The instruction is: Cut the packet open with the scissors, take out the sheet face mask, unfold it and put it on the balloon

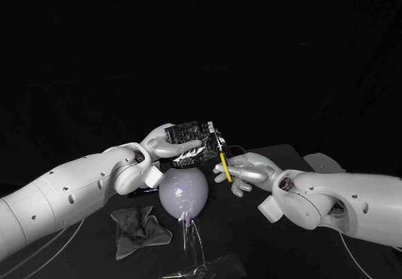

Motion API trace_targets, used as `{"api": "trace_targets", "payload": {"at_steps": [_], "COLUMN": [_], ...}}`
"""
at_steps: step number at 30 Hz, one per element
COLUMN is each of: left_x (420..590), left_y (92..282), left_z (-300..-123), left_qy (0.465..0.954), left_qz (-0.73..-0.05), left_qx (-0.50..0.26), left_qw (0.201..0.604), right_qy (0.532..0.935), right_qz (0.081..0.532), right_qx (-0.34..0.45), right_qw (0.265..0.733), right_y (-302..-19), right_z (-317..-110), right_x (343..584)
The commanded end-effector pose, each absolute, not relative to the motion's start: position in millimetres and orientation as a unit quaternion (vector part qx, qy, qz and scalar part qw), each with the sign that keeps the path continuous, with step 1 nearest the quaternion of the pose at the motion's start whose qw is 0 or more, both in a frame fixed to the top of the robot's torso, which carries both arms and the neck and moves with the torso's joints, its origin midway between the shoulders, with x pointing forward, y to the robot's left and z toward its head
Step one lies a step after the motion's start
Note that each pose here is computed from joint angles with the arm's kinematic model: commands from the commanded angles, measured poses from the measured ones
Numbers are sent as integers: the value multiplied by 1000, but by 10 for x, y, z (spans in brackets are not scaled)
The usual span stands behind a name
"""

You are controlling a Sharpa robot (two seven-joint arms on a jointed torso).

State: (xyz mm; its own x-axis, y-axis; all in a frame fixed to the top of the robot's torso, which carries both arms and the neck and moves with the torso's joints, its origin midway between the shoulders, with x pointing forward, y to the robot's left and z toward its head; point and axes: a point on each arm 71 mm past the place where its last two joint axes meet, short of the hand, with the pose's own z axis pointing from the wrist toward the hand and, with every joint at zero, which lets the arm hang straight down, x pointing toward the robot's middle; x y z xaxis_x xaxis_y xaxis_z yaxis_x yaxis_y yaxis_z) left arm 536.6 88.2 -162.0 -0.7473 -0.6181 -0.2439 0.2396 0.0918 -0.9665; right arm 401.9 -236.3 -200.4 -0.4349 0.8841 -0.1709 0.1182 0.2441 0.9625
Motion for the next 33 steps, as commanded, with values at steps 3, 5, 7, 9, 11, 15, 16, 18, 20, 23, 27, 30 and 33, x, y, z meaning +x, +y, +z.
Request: {"api": "trace_targets", "payload": {"at_steps": [3,5,7,9,11,15,16,18,20,23,27,30,33], "left_x": [5335,5336,5338,5339,5341,5342,5342,5339,5336,5326,5318,5315,5314], "left_y": [856,863,873,881,891,910,912,915,916,914,913,914,915], "left_z": [-1629,-1632,-1636,-1638,-1641,-1647,-1648,-1650,-1651,-1654,-1655,-1656,-1657], "left_qy": [670,671,672,673,674,677,677,678,679,680,682,683,683], "left_qz": [-666,-665,-665,-665,-664,-664,-664,-664,-664,-665,-665,-665,-665], "left_qx": [-137,-136,-136,-136,-136,-135,-135,-134,-133,-130,-128,-127,-127], "left_qw": [300,297,296,294,293,289,289,287,284,280,276,275,275], "right_qy": [704,709,712,713,714,715,715,715,713,709,704,700,698], "right_qz": [508,507,507,507,507,508,508,508,508,507,507,507,507], "right_qx": [334,328,325,323,321,319,318,318,321,327,331,335,338], "right_qw": [368,364,361,360,360,360,360,360,362,367,372,375,377], "right_y": [-2339,-2340,-2341,-2345,-2352,-2367,-2368,-2370,-2375,-2396,-2409,-2419,-2428], "right_z": [-1987,-1988,-1986,-1982,-1977,-1964,-1962,-1959,-1956,-1950,-1941,-1934,-1929], "right_x": [4003,3997,3992,3988,3984,3983,3984,3987,3995,4019,4037,4049,4057]}}
